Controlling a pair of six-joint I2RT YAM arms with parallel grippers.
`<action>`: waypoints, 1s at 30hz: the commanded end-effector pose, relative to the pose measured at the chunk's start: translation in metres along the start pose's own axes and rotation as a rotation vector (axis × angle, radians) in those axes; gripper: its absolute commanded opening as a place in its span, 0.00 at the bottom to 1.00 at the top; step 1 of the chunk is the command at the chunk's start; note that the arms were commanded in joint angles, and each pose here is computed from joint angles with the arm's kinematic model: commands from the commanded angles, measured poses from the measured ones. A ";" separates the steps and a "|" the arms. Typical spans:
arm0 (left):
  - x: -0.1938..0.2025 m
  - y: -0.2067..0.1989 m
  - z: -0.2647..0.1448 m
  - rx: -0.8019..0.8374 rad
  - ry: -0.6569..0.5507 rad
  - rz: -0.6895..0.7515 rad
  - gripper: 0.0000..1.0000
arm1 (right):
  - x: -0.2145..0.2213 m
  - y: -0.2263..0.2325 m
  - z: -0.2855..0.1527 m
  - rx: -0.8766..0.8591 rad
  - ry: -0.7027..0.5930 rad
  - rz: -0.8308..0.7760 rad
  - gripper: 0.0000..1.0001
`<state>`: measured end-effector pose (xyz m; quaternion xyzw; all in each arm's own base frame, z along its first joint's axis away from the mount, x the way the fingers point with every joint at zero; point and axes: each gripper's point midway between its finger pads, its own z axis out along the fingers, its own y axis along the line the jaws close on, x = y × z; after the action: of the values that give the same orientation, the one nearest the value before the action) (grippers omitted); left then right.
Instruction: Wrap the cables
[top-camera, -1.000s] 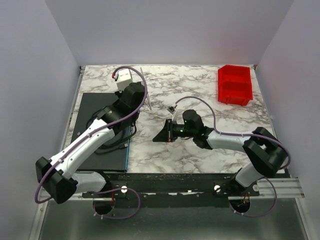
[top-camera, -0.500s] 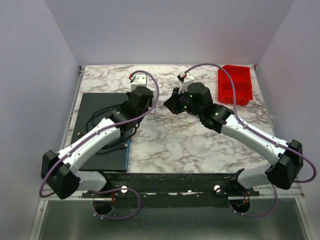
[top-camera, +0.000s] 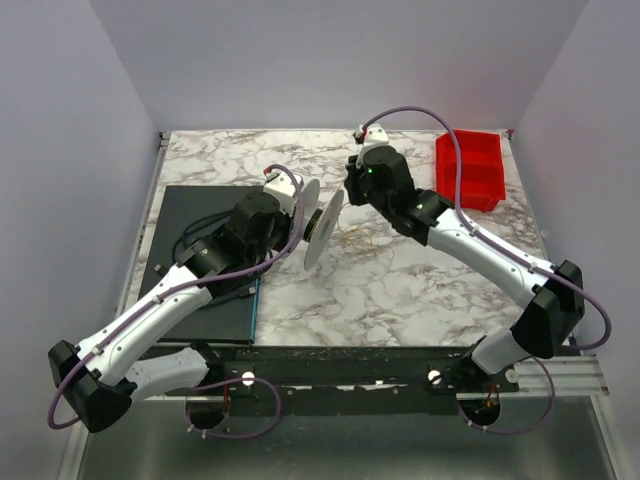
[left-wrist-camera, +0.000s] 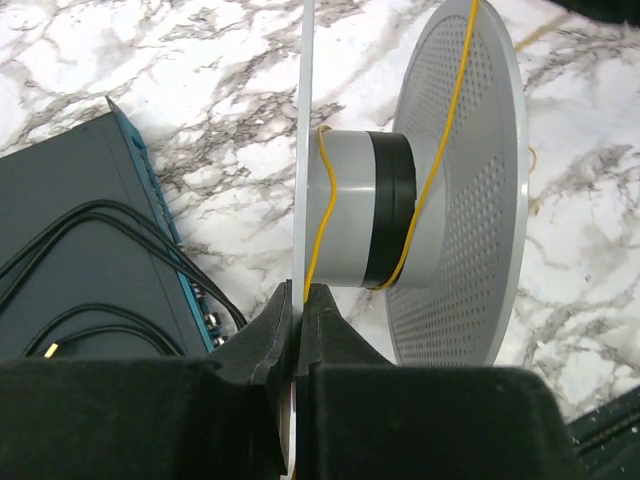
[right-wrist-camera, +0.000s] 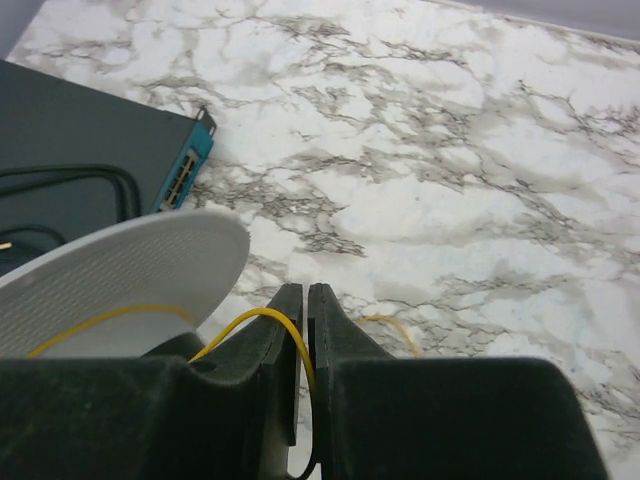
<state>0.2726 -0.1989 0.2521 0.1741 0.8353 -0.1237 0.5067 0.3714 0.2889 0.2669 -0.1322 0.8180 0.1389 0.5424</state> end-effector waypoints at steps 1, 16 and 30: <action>-0.025 -0.015 -0.027 0.114 -0.096 0.002 0.00 | 0.004 -0.025 0.014 -0.032 0.022 0.059 0.16; -0.086 -0.013 -0.085 0.157 -0.270 -0.189 0.00 | 0.066 0.004 0.029 -0.416 0.099 0.253 0.22; -0.116 0.022 -0.075 -0.057 -0.368 -0.567 0.00 | 0.145 0.074 -0.008 -0.756 0.232 0.541 0.21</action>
<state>0.2515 -0.1824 0.3483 0.0201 0.7963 -0.2371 0.5562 0.3130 0.3233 0.1358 -0.1169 0.8012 0.4789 0.3393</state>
